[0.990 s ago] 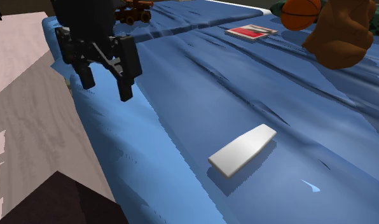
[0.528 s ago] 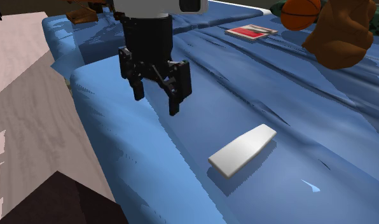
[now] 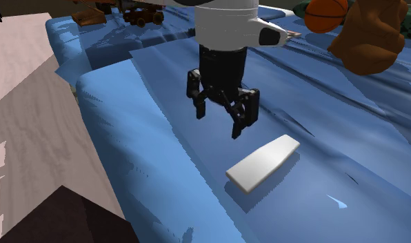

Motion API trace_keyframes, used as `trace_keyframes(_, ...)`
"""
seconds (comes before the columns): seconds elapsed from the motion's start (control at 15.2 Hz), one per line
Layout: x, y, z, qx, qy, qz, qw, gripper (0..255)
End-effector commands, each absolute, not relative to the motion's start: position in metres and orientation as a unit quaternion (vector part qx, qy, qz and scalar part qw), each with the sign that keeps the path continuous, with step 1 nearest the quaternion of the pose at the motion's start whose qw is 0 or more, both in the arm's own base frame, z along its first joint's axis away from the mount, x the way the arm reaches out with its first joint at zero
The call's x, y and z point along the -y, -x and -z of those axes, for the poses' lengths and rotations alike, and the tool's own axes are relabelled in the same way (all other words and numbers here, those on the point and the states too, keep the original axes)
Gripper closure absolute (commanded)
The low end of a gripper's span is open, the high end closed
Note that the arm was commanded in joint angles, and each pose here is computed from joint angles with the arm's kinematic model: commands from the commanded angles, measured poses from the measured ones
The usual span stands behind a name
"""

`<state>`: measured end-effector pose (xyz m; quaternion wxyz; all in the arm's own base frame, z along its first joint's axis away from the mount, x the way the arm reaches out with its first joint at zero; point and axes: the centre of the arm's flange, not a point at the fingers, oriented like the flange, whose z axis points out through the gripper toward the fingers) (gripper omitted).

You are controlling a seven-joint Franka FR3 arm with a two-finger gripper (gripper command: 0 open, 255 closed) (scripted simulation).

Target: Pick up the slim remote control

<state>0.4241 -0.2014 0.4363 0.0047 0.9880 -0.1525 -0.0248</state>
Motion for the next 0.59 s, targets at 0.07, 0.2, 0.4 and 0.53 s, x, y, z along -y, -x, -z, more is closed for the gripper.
trace_keyframes(0.07,0.237,-0.436,-0.417,0.18,-0.984,0.019,0.005,0)
trace_keyframes(0.2,0.26,-0.444,-0.407,0.197,-0.98,0.015,0.004,0)
trace_keyframes(0.4,0.294,-0.455,-0.392,0.223,-0.975,0.009,0.003,0)
trace_keyframes(0.53,0.317,-0.461,-0.382,0.241,-0.971,0.005,0.003,0)
